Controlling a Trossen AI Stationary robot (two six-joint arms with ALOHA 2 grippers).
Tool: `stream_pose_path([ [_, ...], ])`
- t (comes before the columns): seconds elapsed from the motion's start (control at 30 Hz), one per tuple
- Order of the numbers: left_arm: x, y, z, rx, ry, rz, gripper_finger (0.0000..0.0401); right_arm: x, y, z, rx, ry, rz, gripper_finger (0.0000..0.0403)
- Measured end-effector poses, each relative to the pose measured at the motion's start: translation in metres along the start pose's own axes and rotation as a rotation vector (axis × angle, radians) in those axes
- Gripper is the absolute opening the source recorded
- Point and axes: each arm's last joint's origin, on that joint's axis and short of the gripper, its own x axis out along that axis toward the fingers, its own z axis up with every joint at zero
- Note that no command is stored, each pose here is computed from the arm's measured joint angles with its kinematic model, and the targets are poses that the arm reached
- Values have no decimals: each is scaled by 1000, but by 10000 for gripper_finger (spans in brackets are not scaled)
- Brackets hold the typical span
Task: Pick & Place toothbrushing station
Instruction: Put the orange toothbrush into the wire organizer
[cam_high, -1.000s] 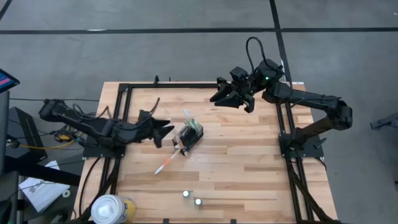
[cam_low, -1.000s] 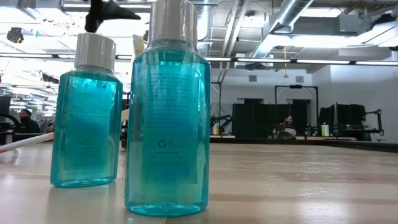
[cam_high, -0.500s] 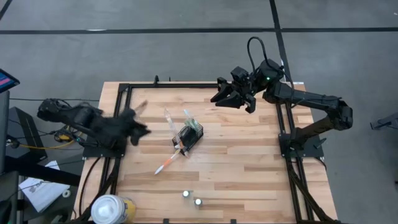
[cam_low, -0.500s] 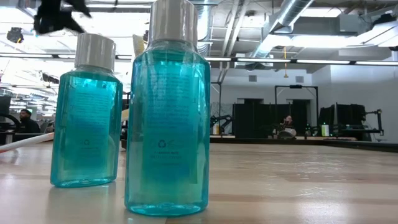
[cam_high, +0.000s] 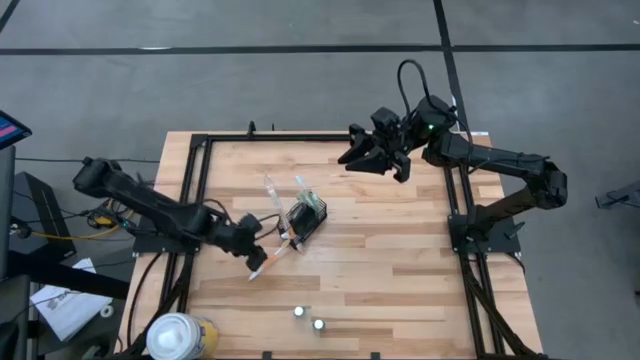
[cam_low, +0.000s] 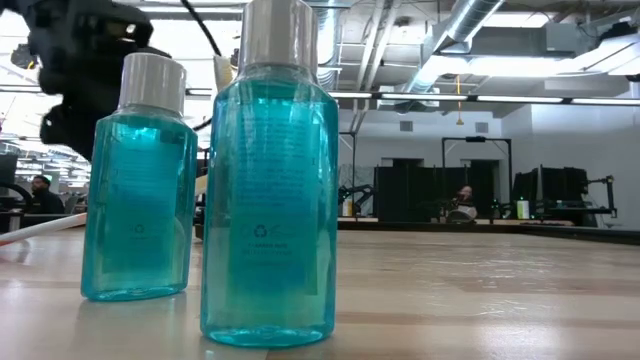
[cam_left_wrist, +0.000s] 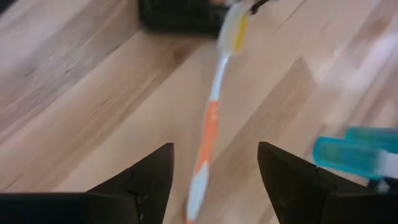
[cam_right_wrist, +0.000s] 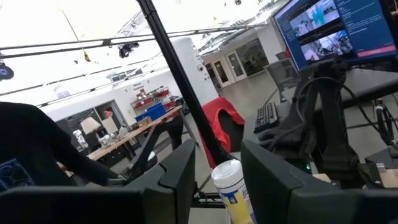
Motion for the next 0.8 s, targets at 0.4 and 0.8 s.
stream_pose_path([
  [0.4, 27, -2, 3, -4, -93, 30, 221, 0, 0, 0, 1, 8, 9, 120],
  [0.8, 41, -1, 11, 7, -102, 36, 221, 0, 0, 0, -18, 8, 10, 120],
])
